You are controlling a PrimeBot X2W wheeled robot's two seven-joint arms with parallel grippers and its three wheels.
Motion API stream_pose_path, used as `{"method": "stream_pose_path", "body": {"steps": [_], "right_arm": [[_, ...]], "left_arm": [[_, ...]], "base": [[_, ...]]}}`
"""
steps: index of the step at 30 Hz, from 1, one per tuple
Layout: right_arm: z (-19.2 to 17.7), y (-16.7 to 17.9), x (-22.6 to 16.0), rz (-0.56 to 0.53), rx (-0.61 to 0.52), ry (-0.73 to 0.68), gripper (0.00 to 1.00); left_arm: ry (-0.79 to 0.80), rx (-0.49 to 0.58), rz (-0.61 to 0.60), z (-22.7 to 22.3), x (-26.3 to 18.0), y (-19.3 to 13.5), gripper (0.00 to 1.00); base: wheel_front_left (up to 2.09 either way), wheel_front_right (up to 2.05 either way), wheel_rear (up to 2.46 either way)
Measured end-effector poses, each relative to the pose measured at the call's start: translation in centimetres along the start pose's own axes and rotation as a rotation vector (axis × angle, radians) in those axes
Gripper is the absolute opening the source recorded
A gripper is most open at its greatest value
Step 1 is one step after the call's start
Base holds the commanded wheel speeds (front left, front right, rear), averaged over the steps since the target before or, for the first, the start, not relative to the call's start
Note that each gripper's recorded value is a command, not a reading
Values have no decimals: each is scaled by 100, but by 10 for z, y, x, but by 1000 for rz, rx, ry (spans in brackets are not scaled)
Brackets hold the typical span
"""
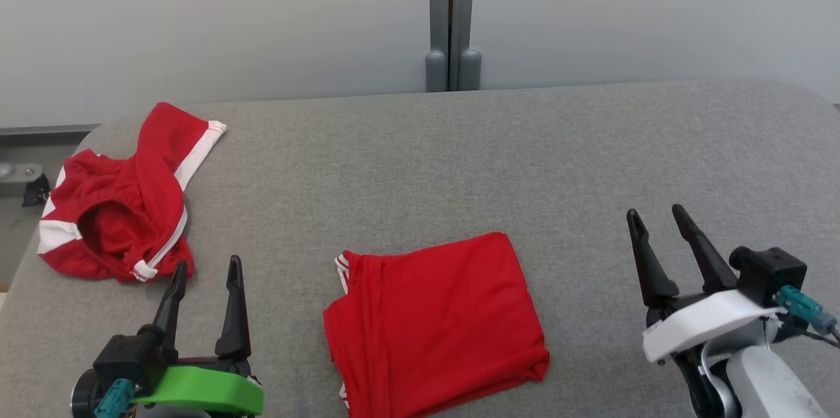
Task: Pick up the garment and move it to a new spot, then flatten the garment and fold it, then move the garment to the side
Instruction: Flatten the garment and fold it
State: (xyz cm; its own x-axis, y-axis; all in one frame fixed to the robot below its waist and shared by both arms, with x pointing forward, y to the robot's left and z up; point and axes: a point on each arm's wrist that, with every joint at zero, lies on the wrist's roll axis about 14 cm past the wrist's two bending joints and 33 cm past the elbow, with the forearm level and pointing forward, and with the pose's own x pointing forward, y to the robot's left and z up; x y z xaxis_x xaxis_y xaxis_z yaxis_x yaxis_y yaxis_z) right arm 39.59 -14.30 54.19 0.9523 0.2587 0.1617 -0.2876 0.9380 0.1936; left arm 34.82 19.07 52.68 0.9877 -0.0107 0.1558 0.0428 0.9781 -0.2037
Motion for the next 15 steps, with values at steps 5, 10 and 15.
{"method": "stream_pose_path", "body": {"steps": [5,10,15], "right_arm": [[-13,-3,-21,-39,-28,29,100],[-18,-5,-29,-52,-33,44,100],[-30,-1,-29,-34,-36,82,100]], "left_arm": [[3,-6,-34,-2,4,-12,100],[17,-8,-56,-7,7,-19,100],[25,-10,-54,-9,6,-19,100]], "base": [[0,0,0],[0,0,0],[0,0,0]]}}
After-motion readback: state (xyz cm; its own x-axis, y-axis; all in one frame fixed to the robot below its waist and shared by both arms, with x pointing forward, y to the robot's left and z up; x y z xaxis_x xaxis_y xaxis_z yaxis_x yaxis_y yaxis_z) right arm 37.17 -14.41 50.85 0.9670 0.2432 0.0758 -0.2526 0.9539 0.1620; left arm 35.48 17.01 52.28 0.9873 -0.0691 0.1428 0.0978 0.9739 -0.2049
